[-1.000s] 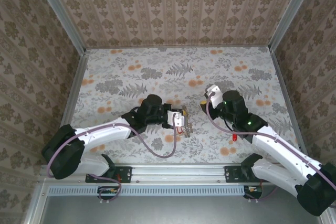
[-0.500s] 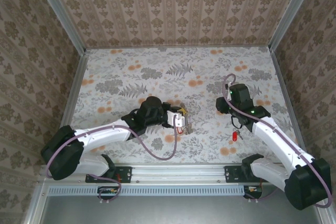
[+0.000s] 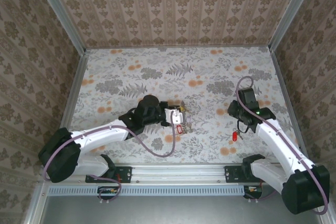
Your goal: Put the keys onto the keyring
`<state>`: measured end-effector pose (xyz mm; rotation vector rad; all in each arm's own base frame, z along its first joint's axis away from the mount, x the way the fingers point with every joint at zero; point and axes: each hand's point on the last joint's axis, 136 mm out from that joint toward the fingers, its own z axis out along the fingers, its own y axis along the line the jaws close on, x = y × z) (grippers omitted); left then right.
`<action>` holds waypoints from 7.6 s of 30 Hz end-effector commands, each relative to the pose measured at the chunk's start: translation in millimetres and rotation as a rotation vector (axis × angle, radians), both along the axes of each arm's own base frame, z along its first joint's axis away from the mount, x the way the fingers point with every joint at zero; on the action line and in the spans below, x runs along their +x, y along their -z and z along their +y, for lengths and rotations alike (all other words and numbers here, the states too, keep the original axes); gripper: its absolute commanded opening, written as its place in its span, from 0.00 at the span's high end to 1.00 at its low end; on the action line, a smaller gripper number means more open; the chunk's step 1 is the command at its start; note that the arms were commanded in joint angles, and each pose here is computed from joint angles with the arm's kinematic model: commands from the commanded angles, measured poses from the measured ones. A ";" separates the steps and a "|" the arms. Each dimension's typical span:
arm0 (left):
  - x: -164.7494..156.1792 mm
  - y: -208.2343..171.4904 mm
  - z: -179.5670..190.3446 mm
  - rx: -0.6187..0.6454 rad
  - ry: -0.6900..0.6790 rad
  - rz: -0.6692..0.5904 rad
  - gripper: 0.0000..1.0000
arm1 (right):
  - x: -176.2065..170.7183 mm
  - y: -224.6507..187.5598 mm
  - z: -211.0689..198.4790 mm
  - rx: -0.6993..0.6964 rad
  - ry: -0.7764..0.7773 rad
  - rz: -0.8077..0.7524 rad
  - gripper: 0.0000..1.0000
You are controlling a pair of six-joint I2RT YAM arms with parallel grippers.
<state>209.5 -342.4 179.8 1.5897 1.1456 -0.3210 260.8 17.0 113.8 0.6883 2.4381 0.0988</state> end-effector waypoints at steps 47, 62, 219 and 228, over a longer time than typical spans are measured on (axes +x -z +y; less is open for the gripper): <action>7.0 -19.8 9.7 -0.109 -0.024 0.102 1.00 | -33.4 84.0 28.8 -0.186 -0.162 0.592 0.94; 6.8 -20.3 10.7 -0.102 -0.027 0.104 1.00 | -9.3 91.2 67.1 -0.107 -0.355 0.544 0.91; 7.1 -31.3 -0.9 -0.285 0.088 0.405 1.00 | 42.8 -81.9 208.8 -0.091 -0.927 -0.524 1.00; 8.0 -25.4 -0.2 -0.255 0.087 0.390 1.00 | 37.8 -88.7 220.3 0.060 -0.994 -0.474 1.00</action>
